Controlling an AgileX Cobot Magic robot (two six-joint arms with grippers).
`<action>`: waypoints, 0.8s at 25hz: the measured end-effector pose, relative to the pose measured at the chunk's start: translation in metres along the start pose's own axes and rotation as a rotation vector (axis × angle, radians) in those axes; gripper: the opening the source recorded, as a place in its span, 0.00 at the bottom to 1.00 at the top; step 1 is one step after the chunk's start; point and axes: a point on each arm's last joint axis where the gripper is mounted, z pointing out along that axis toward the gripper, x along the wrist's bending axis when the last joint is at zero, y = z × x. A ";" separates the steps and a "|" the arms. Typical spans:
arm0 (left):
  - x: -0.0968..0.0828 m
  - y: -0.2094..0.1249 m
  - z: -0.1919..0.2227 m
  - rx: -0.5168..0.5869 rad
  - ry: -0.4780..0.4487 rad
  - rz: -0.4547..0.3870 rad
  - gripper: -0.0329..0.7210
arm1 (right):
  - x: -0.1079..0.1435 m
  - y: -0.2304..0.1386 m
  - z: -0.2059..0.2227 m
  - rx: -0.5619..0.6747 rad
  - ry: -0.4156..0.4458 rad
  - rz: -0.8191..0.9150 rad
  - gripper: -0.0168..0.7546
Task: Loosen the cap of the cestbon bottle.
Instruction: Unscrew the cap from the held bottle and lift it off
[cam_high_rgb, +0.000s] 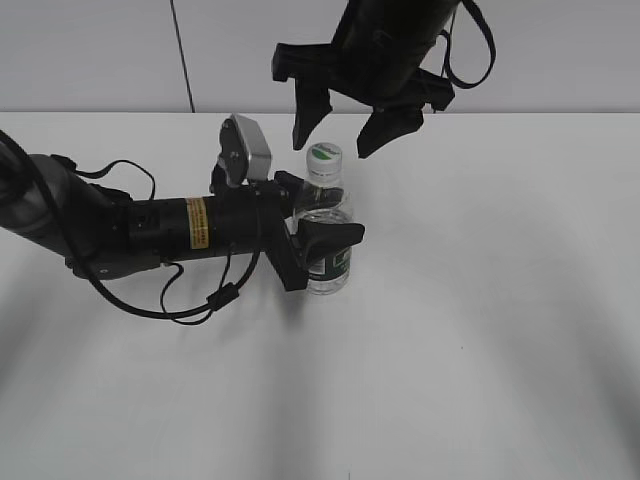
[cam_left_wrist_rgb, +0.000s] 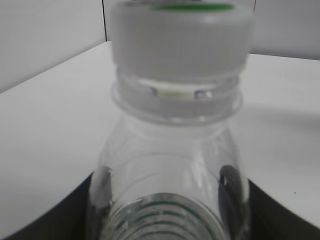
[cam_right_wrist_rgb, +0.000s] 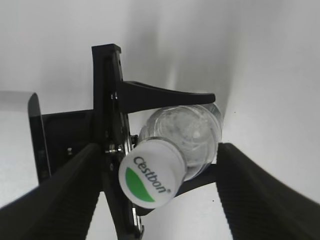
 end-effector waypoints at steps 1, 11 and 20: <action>0.000 0.000 0.000 0.000 0.000 0.000 0.57 | 0.000 0.000 0.000 0.000 0.000 -0.001 0.73; 0.000 0.000 0.000 0.001 0.000 0.000 0.57 | 0.004 -0.003 0.007 0.025 -0.004 -0.009 0.68; 0.000 0.000 0.000 0.001 0.000 0.000 0.57 | 0.003 -0.005 0.009 0.047 -0.012 -0.011 0.54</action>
